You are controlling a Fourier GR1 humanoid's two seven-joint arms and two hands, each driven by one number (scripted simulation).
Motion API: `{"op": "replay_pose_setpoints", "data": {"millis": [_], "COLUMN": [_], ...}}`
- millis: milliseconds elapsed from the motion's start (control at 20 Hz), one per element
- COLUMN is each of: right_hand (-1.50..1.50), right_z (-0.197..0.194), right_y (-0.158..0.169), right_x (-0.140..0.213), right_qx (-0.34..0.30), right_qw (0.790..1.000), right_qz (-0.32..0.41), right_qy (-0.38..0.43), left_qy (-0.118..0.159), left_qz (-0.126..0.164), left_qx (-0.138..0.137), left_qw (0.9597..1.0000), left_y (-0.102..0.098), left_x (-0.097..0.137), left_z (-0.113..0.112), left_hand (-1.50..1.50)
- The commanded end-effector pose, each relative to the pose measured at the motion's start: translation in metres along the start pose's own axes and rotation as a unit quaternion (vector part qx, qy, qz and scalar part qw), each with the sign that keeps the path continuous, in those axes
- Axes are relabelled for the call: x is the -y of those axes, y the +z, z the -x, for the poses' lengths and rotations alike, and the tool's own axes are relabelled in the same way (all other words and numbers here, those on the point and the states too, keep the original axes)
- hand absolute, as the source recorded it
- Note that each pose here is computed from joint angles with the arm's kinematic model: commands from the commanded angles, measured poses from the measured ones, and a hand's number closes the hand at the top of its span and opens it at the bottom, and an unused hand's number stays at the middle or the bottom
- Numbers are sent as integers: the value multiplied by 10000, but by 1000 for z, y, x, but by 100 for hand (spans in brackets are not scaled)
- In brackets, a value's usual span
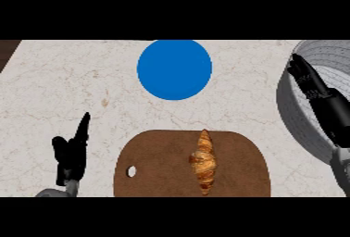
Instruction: Pick the croissant from the cutting board and place it in the basket
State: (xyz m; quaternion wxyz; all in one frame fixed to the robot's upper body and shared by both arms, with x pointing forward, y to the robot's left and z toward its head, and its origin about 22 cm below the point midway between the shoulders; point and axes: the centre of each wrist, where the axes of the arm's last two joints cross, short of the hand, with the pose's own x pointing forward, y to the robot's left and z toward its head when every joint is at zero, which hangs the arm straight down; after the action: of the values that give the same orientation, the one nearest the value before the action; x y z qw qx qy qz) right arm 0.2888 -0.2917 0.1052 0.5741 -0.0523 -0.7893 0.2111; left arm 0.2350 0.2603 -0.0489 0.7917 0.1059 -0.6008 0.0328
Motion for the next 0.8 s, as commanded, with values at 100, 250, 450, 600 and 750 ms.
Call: {"op": "replay_pose_setpoints", "data": {"millis": [100,250,450,600,750], "right_hand": [150,150,-150,-150,-150], "right_z": [38,48,-10,-15,-19], "right_y": [0,5,1,36,45], "right_x": [-37,-85,-143,-172,-154], "right_qx": [426,894,3220,2966,2322], "right_qw": [9798,9338,8841,9108,9565], "right_qz": [-91,-75,-195,567,764], "right_qy": [-1952,-3463,-3381,-2816,-1594], "left_qy": [-524,-1023,-1063,-1042,-992], "left_qz": [268,328,502,474,540], "left_qx": [298,904,557,468,494], "left_qw": [9978,9901,9915,9923,9924], "left_y": [-4,-22,-22,-32,-31], "left_x": [-19,-23,-25,-23,-16], "left_z": [-30,-71,-67,-86,-76], "left_hand": [0,0,0,0,0]}}
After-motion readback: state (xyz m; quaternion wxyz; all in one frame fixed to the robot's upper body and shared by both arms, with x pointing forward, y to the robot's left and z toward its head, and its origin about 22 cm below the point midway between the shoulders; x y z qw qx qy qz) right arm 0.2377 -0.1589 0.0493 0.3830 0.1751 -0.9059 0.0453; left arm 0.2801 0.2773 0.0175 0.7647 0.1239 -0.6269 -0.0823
